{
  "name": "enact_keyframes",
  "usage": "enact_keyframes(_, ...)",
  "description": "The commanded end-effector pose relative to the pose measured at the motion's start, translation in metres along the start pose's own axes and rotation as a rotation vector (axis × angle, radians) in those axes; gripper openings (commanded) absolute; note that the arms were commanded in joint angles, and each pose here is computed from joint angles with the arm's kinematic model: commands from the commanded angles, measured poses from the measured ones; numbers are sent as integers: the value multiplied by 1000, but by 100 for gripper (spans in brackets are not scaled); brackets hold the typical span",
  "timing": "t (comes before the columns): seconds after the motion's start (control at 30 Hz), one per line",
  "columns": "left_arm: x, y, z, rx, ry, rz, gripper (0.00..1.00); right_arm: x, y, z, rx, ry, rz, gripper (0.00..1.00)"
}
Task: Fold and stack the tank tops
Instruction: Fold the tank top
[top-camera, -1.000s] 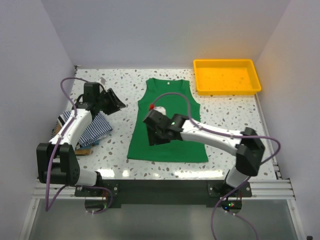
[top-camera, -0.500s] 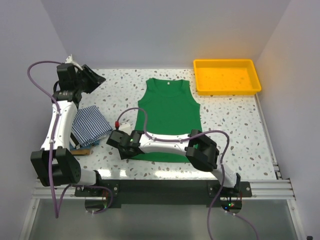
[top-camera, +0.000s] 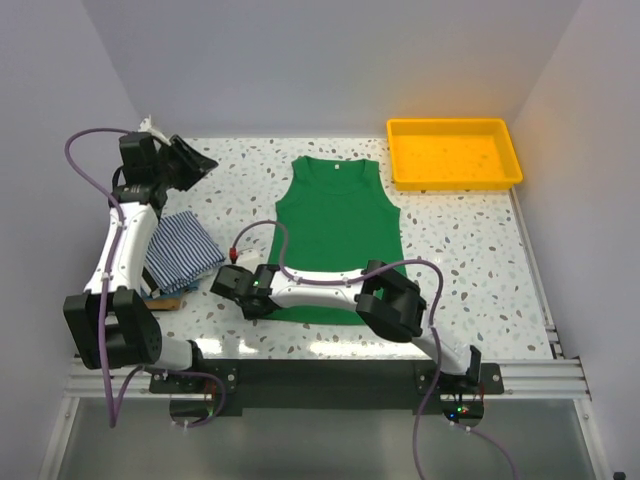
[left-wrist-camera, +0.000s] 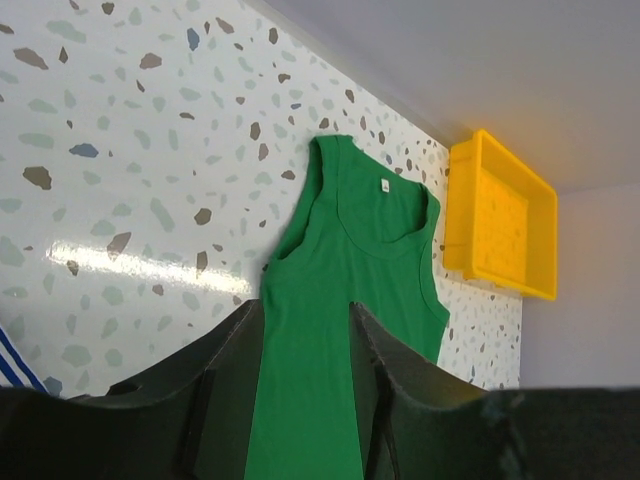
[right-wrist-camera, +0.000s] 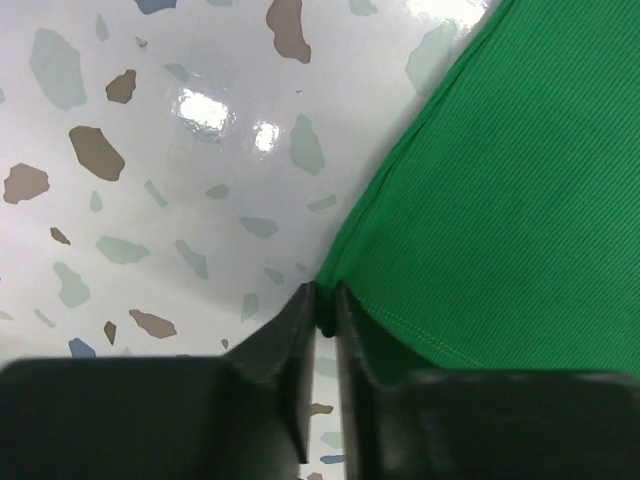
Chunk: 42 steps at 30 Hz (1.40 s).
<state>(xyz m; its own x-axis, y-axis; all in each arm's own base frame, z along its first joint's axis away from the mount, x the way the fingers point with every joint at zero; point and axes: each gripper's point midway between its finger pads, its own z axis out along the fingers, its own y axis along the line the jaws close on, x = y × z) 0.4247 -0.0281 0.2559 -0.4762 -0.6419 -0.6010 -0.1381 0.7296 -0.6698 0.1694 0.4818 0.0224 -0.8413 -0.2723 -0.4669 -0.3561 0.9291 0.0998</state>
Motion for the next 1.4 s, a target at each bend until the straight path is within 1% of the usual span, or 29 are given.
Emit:
enact_keyframes(0.0, 6, -1, 9, 52, 10, -19, 44, 3, 3, -8, -26, 6, 15, 12)
enact_keyframes(0.07, 16, -2, 14, 67, 27, -9, 44, 9, 0, -9, -29, 25, 1, 3)
enact_keyframes(0.1, 25, 4, 17, 55, 44, -7, 45, 12, -2, -11, -36, 35, -11, 1)
enact_keyframes(0.13, 39, 0, 21, 55, 72, 9, 45, 7, 4, -23, -79, 25, -7, 0)
enact_keyframes(0.17, 47, 5, 25, 32, 84, 26, 45, 21, -7, -20, -68, 51, -20, 0)
enact_keyframes(0.23, 76, 8, 32, 14, 142, 39, 45, 31, -20, -34, -103, 54, -24, 0)
enact_keyframes(0.27, 93, 23, 37, -12, 173, 25, 45, 34, -25, -40, -118, 53, -23, 0)
enact_keyframes(0.33, 131, 25, 44, -7, 240, 22, 45, 47, -39, -55, -153, 65, -27, 0)
enact_keyframes(0.43, 169, 26, 52, 9, 312, 30, 43, 65, -59, -61, -155, 89, -20, 0)
enact_keyframes(0.47, 183, 33, 53, -9, 337, 24, 43, 64, -60, -71, -178, 82, -11, 0)
enact_keyframes(0.5, 191, 34, 54, -10, 352, 25, 41, 66, -62, -74, -185, 83, 3, 0)
enact_keyframes(0.53, 201, 33, 56, -1, 365, 30, 40, 74, -69, -72, -180, 93, 6, 0)
enact_keyframes(0.6, 218, 41, 54, -19, 400, 17, 39, 74, -70, -80, -198, 89, 18, 0)
enact_keyframes(0.63, 218, 35, 59, 10, 381, 29, 39, 76, -73, -79, -191, 93, 19, 0)
enact_keyframes(0.73, 223, 38, 66, 3, 388, 33, 37, 77, -73, -84, -202, 98, 23, 0)
enact_keyframes(0.8, 223, 39, 74, 3, 393, 34, 34, 75, -73, -87, -207, 92, 30, 0)
enact_keyframes(0.93, 222, 36, 86, 4, 387, 32, 33, 75, -75, -89, -202, 92, 27, 0)
enact_keyframes(1.03, 224, 44, 98, -47, 394, 36, 31, 74, -74, -92, -208, 91, 33, 0)
enact_keyframes(1.17, 211, 42, 113, -76, 343, 48, 31, 72, -73, -94, -214, 86, 35, 0)
enact_keyframes(1.23, 216, 45, 117, -103, 359, 64, 31, 72, -73, -95, -212, 86, 35, 0)
enact_keyframes(1.33, 214, 46, 121, -118, 348, 76, 30, 72, -74, -96, -217, 84, 34, 0)
enact_keyframes(1.37, 217, 48, 123, -123, 352, 75, 27, 72, -74, -97, -219, 85, 34, 0)
